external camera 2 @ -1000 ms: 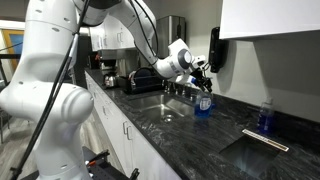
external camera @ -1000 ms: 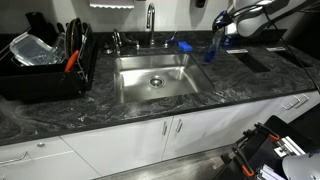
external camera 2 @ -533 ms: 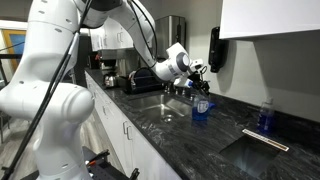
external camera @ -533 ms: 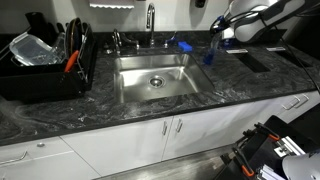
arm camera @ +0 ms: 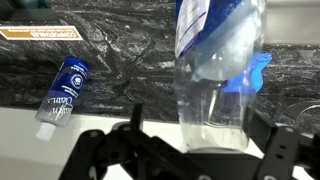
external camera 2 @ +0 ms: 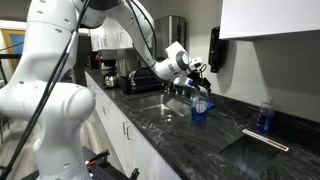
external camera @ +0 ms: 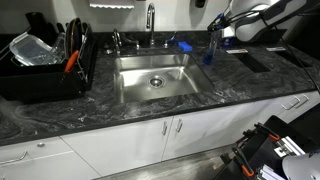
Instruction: Remove the bottle out of the sink
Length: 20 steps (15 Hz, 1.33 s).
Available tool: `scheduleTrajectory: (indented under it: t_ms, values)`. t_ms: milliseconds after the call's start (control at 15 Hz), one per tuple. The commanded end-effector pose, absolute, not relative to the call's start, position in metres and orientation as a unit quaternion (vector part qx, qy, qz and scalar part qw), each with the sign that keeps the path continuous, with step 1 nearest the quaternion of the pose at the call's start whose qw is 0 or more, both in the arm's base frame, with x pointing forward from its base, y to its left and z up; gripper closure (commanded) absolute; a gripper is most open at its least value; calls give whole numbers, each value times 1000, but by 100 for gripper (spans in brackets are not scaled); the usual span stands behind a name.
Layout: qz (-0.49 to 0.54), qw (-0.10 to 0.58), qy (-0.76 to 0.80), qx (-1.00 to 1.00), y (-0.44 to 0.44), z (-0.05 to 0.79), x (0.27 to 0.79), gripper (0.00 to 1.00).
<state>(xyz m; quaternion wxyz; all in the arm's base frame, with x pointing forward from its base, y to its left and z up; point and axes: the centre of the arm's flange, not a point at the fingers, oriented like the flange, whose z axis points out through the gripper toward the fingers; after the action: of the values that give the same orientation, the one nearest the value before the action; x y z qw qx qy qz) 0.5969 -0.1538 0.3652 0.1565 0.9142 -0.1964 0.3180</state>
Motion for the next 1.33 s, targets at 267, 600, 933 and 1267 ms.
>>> scheduleTrajectory:
  t_ms: [267,600,933,1267]
  values:
    - [214,108,-78,968,-108,346,570,0]
    - [111,51,-20,992,-83,339,558,0]
    - [-19,33,46,998,-73,360,553,0]
    - [-68,35,94,993,-64,406,553,0]
